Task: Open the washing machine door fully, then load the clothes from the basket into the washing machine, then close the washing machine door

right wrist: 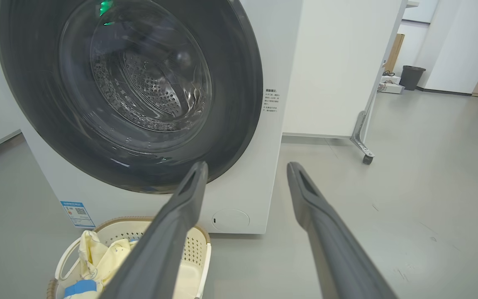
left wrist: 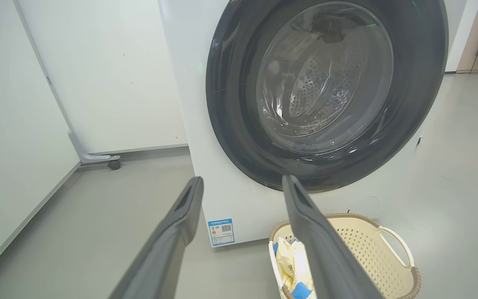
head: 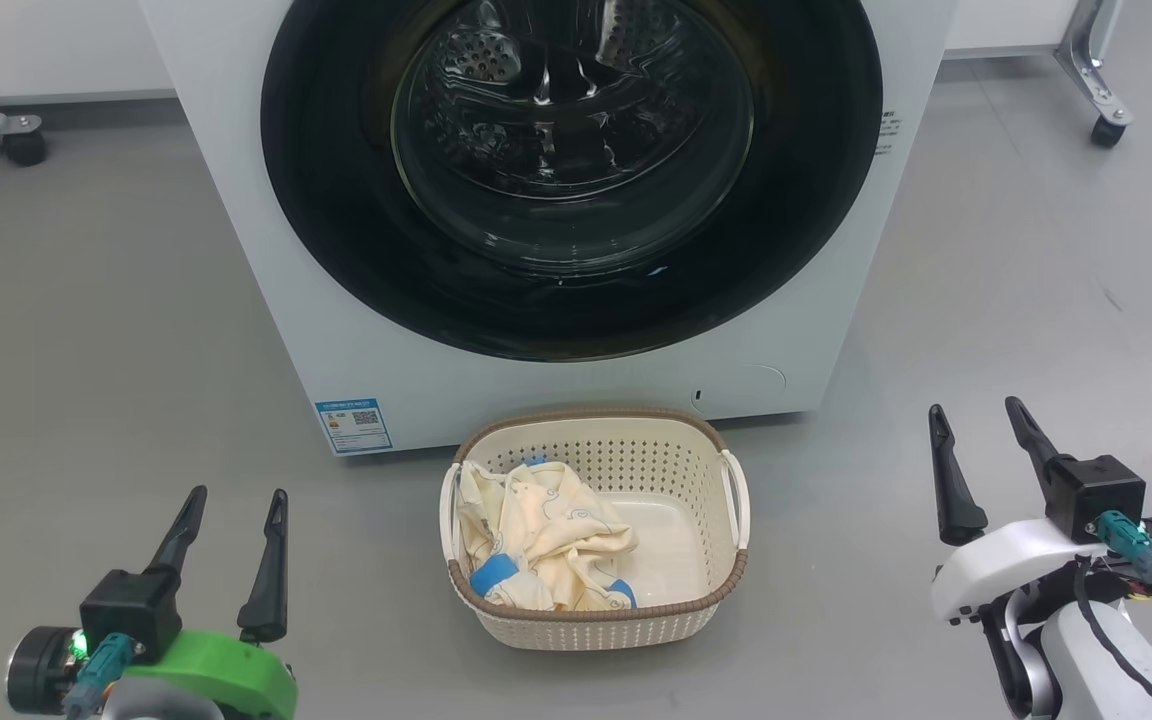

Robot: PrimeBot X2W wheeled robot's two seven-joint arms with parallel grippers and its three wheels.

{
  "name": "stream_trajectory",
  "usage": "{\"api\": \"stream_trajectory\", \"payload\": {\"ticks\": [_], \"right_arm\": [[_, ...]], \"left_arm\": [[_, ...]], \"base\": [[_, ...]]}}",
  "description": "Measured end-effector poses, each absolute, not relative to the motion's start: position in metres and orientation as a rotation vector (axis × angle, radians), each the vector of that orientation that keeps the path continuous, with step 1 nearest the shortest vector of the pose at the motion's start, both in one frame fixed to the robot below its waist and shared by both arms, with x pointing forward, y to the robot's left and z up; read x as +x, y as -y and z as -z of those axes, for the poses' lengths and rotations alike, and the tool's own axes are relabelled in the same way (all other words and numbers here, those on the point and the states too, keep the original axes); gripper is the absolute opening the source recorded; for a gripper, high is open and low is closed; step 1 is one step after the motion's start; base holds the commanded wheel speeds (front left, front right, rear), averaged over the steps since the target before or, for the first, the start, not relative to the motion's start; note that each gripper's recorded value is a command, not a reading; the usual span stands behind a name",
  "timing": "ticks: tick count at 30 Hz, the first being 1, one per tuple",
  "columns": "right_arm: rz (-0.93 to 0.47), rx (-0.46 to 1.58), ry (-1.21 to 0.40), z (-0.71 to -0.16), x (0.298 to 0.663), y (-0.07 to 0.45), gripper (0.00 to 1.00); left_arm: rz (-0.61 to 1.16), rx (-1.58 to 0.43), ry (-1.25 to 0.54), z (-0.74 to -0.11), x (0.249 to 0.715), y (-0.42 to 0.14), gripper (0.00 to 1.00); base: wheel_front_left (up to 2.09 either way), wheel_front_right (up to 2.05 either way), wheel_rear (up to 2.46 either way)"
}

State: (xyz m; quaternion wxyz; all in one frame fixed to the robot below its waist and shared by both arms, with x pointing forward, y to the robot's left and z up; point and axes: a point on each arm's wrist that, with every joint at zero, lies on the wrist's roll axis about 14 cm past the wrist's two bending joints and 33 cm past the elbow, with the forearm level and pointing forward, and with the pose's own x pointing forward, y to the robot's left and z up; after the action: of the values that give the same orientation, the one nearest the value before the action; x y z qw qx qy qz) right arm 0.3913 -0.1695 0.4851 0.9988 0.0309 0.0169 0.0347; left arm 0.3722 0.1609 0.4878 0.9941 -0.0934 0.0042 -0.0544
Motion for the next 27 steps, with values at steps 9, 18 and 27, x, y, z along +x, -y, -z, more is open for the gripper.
{"api": "stream_trajectory", "payload": {"ticks": [9,18,27], "right_arm": [[-0.064,0.073,-0.031,-0.4857,0.3917,0.1686,1.00],[-0.056,0.072,-0.023,-0.4877,0.3920,0.1708,1.00],[-0.045,0.075,-0.021,-0.4882,0.3929,0.1743,1.00]], "left_arm": [[0.094,-0.187,-0.015,-0.4850,0.3729,-0.1641,1.00],[0.088,-0.176,-0.019,-0.4832,0.3738,-0.1642,1.00],[0.097,-0.174,-0.021,-0.4822,0.3750,-0.1611,1.00]], "base": [[0.00,0.00,0.00],[0.00,0.00,0.00],[0.06,0.06,-0.13]]}}
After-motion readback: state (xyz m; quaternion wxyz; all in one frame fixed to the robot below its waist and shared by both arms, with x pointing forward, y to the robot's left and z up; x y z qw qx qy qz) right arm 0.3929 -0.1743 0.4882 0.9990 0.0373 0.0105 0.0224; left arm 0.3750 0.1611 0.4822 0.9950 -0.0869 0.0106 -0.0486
